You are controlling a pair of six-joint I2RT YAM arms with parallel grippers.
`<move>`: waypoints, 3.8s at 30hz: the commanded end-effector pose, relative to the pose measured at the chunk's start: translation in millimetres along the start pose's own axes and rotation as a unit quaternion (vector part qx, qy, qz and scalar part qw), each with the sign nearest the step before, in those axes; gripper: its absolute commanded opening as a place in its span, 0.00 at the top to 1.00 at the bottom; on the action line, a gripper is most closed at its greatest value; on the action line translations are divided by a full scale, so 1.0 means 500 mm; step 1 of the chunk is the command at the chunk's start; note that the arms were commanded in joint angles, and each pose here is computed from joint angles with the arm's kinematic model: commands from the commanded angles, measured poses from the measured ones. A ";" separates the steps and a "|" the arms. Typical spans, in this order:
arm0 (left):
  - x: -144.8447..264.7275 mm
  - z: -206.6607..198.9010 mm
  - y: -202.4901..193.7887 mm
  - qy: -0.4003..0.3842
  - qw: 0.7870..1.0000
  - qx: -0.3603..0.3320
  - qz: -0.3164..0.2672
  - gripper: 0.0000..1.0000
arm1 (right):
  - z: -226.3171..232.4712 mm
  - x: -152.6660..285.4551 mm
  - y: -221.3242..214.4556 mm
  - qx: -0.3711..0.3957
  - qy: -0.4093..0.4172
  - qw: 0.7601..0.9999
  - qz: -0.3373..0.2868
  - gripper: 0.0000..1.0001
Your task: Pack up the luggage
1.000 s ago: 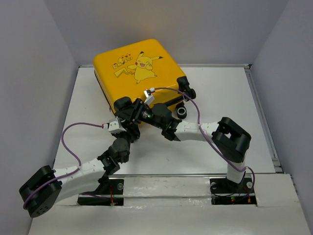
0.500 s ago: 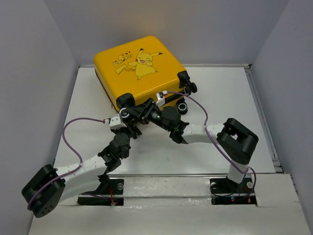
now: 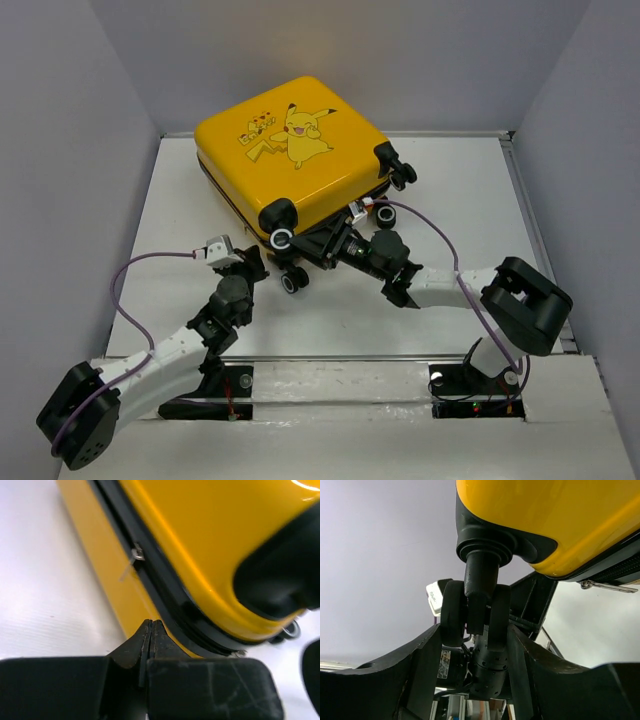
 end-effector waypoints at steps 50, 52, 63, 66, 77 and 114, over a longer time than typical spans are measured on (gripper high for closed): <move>0.022 -0.042 0.045 -0.010 0.999 0.032 -0.033 0.41 | 0.319 -0.067 -0.063 0.168 0.196 0.966 0.003 0.93; 0.025 -0.052 0.054 -0.019 0.999 0.036 -0.035 0.44 | 0.310 -0.060 -0.062 0.168 0.189 0.968 -0.001 0.93; 0.031 -0.008 0.053 0.038 0.999 0.002 -0.037 0.45 | 0.288 -0.035 -0.044 0.195 0.153 0.968 -0.034 0.93; 0.048 -0.021 0.067 0.007 0.999 0.027 -0.024 0.45 | 0.243 -0.008 -0.017 0.237 0.079 0.966 -0.071 0.80; 0.173 -0.154 0.142 -0.139 0.972 0.122 0.146 0.19 | 0.028 0.110 -0.013 0.397 -0.156 0.904 -0.014 0.54; 0.018 -0.163 0.100 -0.020 0.972 -0.045 0.231 0.25 | -0.049 0.124 -0.064 0.393 -0.175 0.901 0.048 0.35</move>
Point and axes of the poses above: each gripper's point midway between its finger pads, its own x axis back along the fingers, its own z axis along the line the jaws close on, y = z × x, the point moved 4 cm from there along x, back along the fingers, and after that the axes turned 14 degrees about x, right-handed, at the moved point
